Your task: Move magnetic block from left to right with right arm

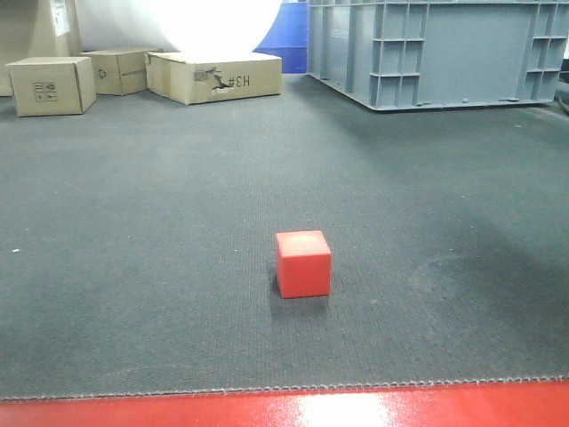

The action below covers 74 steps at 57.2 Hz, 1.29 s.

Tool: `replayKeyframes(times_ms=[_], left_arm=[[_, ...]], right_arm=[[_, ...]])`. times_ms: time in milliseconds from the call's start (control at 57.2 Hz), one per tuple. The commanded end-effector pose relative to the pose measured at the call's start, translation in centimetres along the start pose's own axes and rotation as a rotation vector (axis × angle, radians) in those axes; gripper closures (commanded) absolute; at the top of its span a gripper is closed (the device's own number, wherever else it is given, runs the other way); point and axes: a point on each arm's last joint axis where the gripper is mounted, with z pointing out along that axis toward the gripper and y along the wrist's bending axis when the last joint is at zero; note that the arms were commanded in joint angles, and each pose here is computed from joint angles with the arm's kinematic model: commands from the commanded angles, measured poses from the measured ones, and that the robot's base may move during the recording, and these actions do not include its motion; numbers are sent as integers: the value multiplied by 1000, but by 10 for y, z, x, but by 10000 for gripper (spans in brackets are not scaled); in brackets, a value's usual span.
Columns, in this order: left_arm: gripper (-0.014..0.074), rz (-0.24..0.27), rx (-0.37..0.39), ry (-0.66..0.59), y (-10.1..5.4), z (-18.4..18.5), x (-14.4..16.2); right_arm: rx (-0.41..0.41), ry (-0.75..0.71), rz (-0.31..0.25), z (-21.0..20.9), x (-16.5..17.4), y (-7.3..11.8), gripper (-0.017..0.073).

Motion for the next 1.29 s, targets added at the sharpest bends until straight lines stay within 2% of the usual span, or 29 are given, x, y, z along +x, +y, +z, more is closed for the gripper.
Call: replayKeyframes(times_ms=[0,157,455,594,717,1102,1276], left_arm=[[720,-7,-2,-87,0,-1,-6],[720,-7,-2,-87,0,-1,-6],[720,-7,-2,-87,0,-1,-6],[720,-7,-2,-87,0,-1,-6],[720,-7,-2,-87,0,-1,-6],[720,-7,-2,-87,0,-1,-6],[720,-7,-2,-87,0,-1,-6]], right_arm=[[53,-248,13,-20,-5,-13,527],[101,-430,33,-34,20,-20,527],[109,-704,19,-63,75,-16,527],[107,-803,13,-77,89,-14,527],[107,-850,10,-84,91,-13,527],[107,-860,9,-84,92,-13,527],[111,-939,5,-78,112,-14,527]])
